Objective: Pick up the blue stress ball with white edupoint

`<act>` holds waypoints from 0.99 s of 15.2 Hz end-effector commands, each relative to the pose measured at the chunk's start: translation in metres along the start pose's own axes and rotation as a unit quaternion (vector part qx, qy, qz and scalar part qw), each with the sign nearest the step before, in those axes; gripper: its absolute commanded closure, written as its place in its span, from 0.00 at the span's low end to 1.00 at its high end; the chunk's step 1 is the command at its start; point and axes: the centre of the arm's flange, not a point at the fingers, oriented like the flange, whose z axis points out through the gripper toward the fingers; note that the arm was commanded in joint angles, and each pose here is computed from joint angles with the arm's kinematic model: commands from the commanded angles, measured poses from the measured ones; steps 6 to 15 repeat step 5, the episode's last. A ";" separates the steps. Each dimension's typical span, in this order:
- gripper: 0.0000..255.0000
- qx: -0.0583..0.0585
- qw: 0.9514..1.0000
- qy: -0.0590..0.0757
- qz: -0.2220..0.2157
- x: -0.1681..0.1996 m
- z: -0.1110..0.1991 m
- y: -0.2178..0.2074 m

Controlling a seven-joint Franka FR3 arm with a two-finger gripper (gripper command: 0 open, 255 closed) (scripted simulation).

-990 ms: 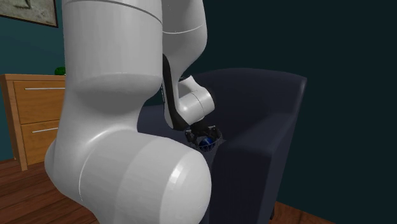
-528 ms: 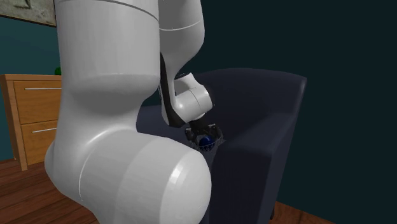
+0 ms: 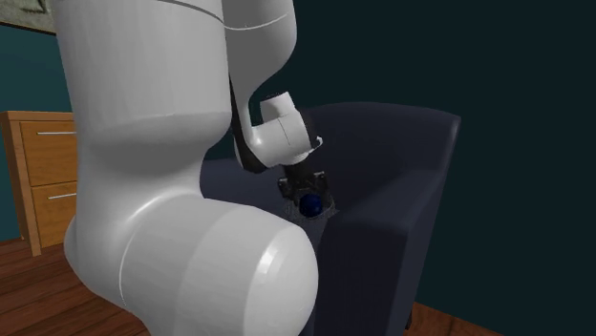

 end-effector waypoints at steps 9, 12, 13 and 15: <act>1.00 0.000 1.000 0.000 0.000 0.008 -0.020 0.004; 1.00 0.000 1.000 0.000 0.000 0.008 -0.020 0.004; 1.00 0.000 1.000 0.000 0.000 0.008 -0.020 0.004; 1.00 0.000 1.000 0.000 0.000 0.008 -0.020 0.004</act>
